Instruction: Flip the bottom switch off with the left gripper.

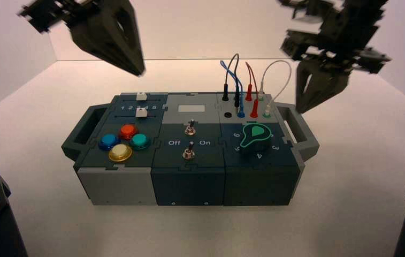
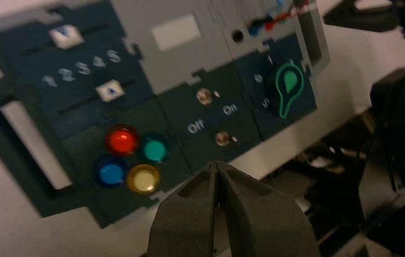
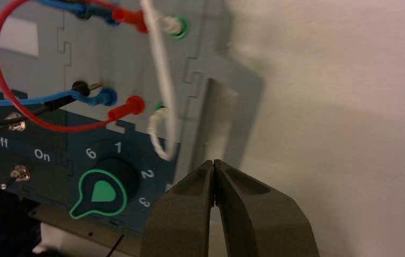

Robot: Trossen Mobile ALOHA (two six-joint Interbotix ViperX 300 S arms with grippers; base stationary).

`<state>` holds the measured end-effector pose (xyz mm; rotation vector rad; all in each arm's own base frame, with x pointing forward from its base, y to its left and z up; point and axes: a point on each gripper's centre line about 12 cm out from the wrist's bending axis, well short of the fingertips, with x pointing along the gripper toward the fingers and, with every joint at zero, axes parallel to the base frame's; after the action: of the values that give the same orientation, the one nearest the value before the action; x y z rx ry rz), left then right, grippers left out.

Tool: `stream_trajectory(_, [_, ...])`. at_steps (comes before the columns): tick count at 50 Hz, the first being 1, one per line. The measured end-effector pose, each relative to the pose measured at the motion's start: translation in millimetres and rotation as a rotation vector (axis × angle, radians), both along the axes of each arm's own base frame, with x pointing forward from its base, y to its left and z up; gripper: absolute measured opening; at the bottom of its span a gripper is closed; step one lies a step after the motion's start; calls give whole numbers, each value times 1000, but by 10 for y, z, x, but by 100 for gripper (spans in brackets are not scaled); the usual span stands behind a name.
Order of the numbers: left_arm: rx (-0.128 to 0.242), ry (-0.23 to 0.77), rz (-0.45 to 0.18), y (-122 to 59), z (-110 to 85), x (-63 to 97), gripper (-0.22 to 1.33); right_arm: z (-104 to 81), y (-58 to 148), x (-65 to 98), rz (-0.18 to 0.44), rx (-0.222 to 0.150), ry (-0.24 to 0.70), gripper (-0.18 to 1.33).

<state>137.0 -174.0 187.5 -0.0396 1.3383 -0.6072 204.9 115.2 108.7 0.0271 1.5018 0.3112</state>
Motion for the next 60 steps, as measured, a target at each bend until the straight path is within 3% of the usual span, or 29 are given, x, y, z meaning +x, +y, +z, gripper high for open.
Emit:
stream_trajectory(28, [-46,59,3,-185,-76,-70,-16,-325,116,206,5,-44,104,-16])
stream_trajectory(45, [2,147,-33,-438,-317,-189,-16,-389,165,346,-3,-46,117,-16])
stream_trajectory(60, [44,184,-37,-591,-455,-152,-16,-396,185,409,-1,-47,111,-16])
